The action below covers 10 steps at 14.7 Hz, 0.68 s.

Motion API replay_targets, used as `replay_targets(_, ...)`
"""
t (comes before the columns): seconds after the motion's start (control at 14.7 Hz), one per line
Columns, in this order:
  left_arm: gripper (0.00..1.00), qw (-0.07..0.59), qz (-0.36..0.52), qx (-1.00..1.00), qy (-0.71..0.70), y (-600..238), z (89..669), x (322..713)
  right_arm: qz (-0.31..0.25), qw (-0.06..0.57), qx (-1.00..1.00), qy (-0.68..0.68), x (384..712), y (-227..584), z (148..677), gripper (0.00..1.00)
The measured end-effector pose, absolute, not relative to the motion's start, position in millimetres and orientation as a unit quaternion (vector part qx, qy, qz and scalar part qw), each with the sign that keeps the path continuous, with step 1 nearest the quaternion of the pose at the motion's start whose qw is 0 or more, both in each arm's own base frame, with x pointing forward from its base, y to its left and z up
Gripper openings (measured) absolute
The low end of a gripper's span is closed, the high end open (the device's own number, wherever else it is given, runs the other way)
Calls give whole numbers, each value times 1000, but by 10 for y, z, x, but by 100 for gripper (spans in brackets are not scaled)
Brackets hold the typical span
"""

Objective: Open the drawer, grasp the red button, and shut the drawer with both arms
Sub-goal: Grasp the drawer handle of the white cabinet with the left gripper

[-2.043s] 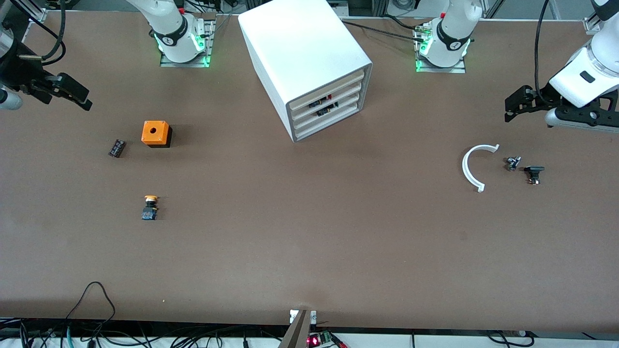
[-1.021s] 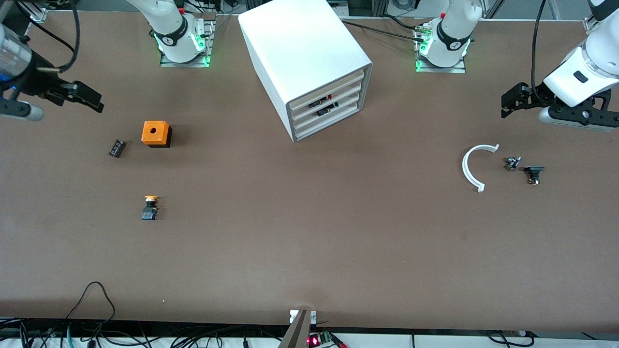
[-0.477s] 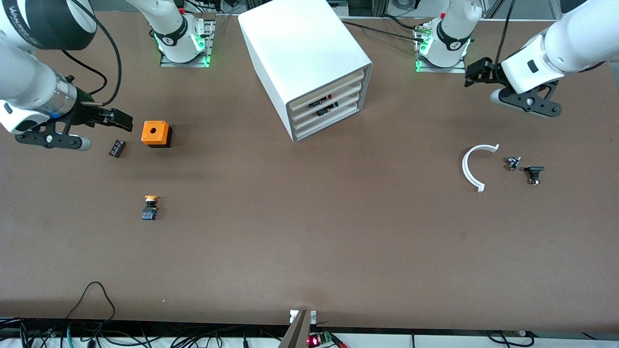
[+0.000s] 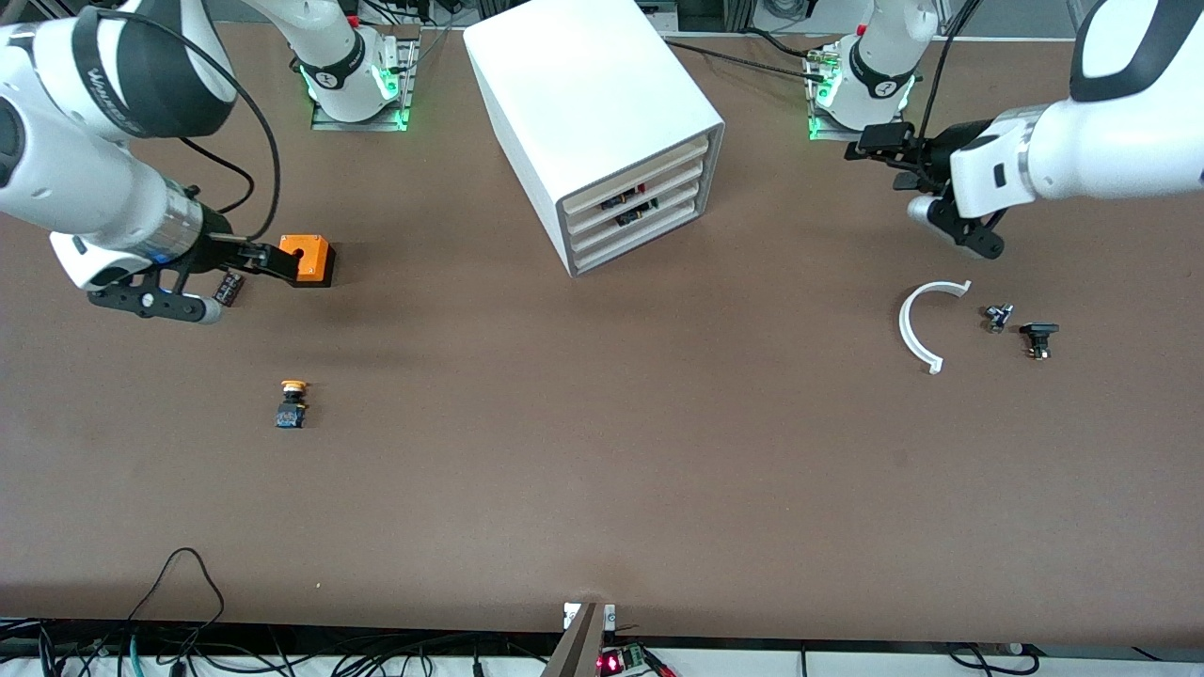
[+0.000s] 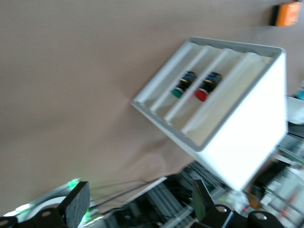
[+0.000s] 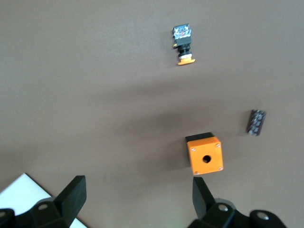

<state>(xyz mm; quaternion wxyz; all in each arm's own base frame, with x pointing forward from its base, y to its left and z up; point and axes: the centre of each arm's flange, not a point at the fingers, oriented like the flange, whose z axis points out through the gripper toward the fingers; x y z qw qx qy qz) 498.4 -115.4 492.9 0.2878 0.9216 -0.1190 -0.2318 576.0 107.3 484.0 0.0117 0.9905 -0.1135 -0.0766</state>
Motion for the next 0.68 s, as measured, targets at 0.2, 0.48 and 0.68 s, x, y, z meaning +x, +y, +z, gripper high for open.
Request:
replay_targets(0.2, 95, 348, -237, 895, -148, -1309, 4319, 4966, -79, 23, 985, -151, 5770, 1531, 4709, 100)
replay_targets(0.48, 95, 458, -170, 859, -154, -1609, 3277, 4719, -78, 36, 976, -199, 5764, 2062, 4594, 100)
replay_targets(0.68, 94, 508, -134, 837, -150, -1776, 2868, 4480, -75, 36, 976, -201, 5785, 2149, 4549, 100)
